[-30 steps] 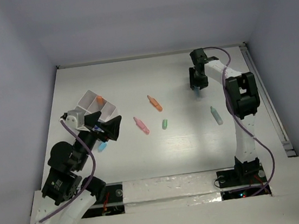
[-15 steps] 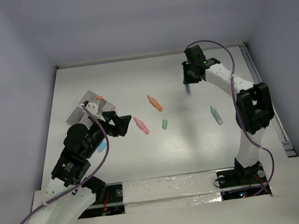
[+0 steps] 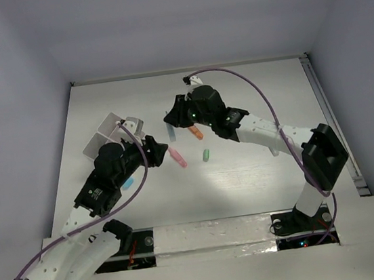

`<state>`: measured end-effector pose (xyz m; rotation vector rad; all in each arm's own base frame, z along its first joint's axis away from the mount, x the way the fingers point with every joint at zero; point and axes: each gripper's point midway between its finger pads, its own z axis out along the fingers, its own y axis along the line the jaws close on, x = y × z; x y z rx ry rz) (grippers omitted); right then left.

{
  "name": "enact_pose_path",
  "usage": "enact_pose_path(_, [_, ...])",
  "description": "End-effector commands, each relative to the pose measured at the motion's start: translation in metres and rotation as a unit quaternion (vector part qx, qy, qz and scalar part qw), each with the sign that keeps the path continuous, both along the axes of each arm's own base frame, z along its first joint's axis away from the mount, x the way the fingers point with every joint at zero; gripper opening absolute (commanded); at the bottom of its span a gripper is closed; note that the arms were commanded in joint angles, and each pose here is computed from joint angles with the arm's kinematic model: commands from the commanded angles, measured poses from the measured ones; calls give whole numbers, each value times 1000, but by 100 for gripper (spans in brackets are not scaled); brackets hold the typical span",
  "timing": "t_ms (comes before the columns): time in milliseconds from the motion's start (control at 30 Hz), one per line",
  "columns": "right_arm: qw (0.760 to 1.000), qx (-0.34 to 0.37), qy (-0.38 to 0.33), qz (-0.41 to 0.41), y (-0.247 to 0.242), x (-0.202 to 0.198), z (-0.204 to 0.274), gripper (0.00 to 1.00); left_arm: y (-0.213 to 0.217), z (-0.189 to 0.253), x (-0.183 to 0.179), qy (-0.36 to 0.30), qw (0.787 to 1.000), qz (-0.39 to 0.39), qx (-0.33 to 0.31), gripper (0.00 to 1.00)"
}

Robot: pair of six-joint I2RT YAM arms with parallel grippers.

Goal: Sort the stationery into containers
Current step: Pick up the pen from the center of the board, then move the pen cap to the center of the board.

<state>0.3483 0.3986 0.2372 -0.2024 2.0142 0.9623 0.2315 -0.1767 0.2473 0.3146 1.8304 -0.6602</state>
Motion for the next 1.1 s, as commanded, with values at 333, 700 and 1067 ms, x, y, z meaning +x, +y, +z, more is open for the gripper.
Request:
enact_pose_path(333, [986,151,-46,61,36,-45,78,0,14,16,20,-18,999,49,-6,49])
enact_pose_path(700, [977,183,-49,95,39,-68,93,0,13,15,21,-15,999,43,-10,44])
enact_pose_path(1067, [972,201,-55,112,48,-73,99,0,9,16,19,-15,999,29,-16,14])
